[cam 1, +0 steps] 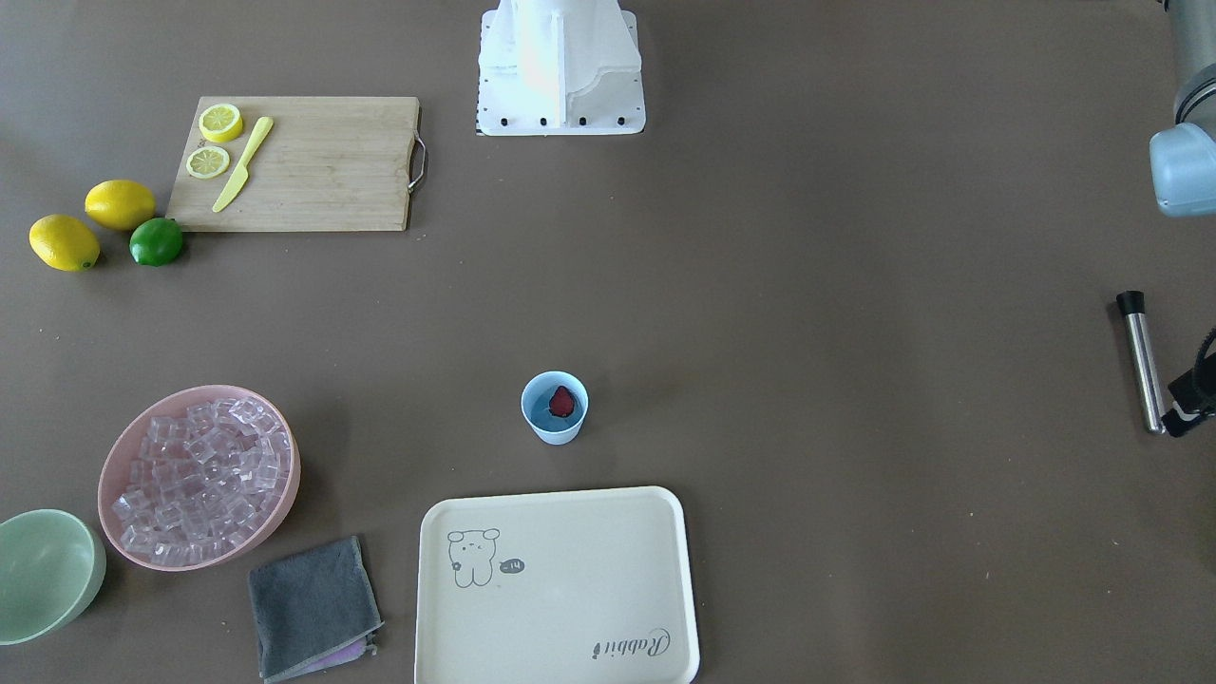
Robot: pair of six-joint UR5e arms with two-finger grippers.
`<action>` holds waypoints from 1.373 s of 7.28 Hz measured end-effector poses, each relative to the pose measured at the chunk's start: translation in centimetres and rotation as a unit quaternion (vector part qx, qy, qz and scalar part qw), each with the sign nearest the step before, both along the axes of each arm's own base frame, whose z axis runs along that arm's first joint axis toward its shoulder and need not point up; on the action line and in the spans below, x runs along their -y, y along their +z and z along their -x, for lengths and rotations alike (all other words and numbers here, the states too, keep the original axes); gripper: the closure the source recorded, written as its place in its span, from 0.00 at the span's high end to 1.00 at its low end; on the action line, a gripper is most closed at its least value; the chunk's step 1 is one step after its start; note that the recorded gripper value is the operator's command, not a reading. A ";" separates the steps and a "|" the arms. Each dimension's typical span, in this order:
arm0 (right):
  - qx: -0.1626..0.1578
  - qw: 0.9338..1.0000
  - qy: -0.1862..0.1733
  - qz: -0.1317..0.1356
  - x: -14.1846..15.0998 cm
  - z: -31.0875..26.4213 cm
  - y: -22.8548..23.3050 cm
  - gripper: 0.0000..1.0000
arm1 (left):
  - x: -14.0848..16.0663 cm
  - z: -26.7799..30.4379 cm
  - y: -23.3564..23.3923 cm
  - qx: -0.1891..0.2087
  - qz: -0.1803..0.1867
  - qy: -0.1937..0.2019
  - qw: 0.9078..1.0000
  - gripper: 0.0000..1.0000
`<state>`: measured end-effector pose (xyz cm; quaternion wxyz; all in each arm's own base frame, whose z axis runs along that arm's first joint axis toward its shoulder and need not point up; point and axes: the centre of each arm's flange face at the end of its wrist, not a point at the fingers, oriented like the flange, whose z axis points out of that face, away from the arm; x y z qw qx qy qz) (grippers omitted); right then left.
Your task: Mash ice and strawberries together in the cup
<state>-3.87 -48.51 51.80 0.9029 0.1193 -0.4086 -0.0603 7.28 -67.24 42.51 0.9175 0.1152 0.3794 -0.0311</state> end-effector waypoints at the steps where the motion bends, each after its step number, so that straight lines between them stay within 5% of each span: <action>1: 0.005 1.000 0.002 0.003 0.2 -0.3 0.0 1.00 | -0.1 0.1 0.0 0.000 0.006 0.000 1.000 0.98; 5: -0.002 1.000 0.011 -0.005 2.1 -0.4 -0.9 1.00 | -0.2 0.0 0.1 0.002 0.013 0.002 1.000 0.98; 10: -0.011 0.999 0.018 -0.025 8.0 0.6 -3.3 1.00 | -2.1 0.5 -0.6 0.014 0.073 0.006 0.997 0.98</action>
